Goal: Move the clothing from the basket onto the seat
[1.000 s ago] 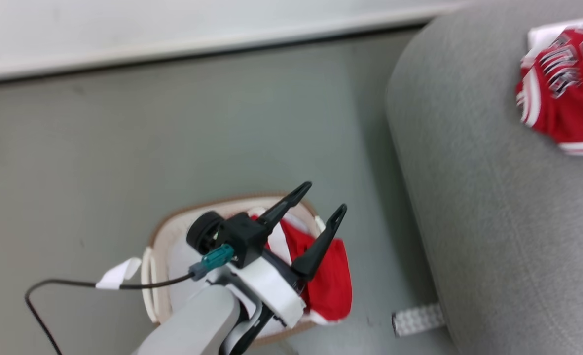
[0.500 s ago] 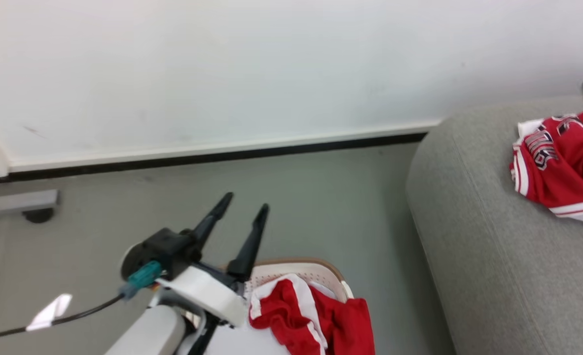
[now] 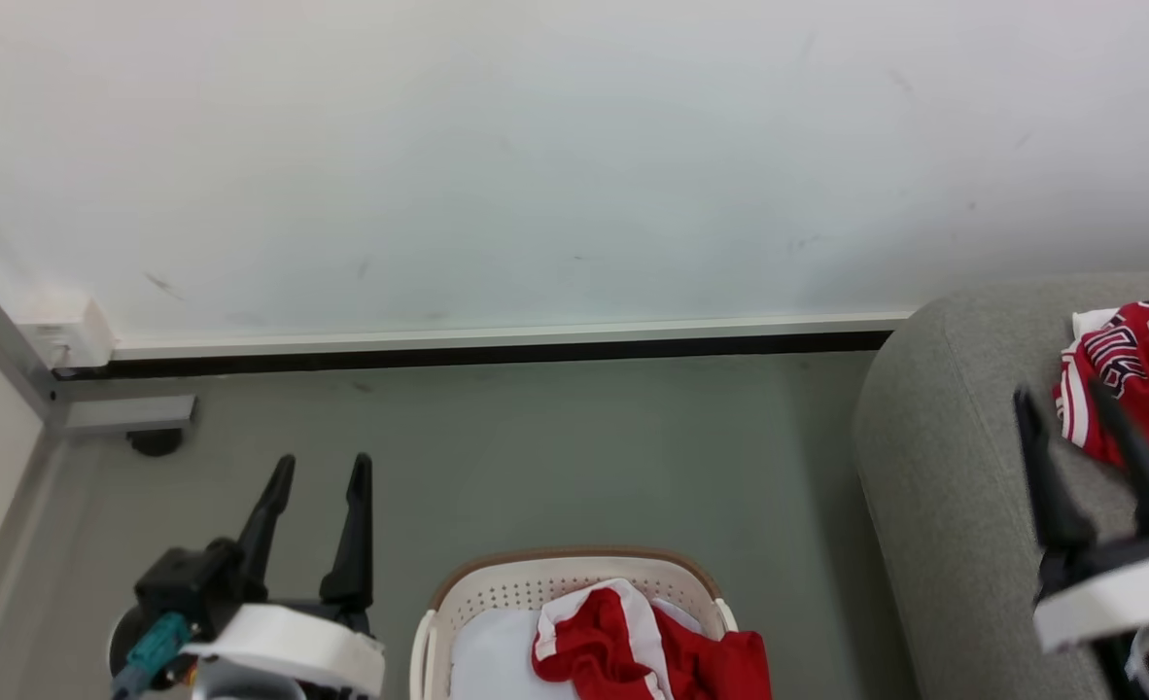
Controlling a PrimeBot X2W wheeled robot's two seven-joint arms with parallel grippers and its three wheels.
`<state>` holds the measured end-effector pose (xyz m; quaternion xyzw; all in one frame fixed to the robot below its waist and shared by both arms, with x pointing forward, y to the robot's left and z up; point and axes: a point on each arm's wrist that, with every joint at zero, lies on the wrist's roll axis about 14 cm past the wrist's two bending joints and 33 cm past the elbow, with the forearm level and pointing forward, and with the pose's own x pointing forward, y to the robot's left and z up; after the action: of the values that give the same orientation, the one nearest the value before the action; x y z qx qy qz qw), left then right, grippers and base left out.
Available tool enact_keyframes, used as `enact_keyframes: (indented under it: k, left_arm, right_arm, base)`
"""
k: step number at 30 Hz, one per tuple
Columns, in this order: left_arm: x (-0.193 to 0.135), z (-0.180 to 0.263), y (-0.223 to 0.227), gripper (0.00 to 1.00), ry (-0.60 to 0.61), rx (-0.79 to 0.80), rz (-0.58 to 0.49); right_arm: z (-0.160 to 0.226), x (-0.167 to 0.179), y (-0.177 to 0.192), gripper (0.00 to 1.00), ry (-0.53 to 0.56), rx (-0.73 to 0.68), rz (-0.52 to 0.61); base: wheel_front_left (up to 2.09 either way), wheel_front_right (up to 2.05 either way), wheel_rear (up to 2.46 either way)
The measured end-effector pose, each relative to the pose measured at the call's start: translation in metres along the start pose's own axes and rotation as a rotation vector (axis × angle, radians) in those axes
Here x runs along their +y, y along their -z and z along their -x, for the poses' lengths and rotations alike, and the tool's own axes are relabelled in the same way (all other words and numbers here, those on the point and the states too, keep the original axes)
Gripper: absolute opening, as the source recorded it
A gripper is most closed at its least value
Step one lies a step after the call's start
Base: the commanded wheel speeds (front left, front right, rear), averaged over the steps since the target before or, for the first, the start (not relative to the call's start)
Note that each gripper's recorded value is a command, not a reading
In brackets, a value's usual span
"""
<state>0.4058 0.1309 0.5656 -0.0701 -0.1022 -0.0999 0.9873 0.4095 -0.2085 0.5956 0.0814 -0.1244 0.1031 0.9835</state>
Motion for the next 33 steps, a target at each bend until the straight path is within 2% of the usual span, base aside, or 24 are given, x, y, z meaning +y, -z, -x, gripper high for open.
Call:
enact_keyframes:
  k: [4,7,12,17,33]
  left_arm:
    - [0.010,0.014,0.005,1.00,-0.051,0.005,0.019]
    - [0.015,0.021,0.012,1.00,-0.069,0.022,0.012]
    - [0.016,0.028,0.029,1.00,-0.086,0.062,0.039]
    - [0.017,0.027,0.037,1.00,-0.083,0.081,0.026]
    - [0.016,0.025,0.038,1.00,-0.075,0.078,0.023]
  right_arm:
    - [0.027,0.013,0.033,1.00,0.043,0.053,-0.070]
    - [0.035,0.022,0.037,1.00,0.068,0.041,-0.110]
    - [0.051,0.031,0.058,1.00,0.074,0.100,-0.069]
    - [0.055,0.030,0.062,1.00,0.110,0.102,-0.070]
    - [0.051,0.029,0.063,1.00,0.122,0.101,-0.060]
  base:
    - [0.00,0.00,0.00]
    - [0.00,0.00,0.00]
    - [0.00,0.00,0.00]
    - [0.00,0.00,0.00]
    - [0.00,0.00,0.00]
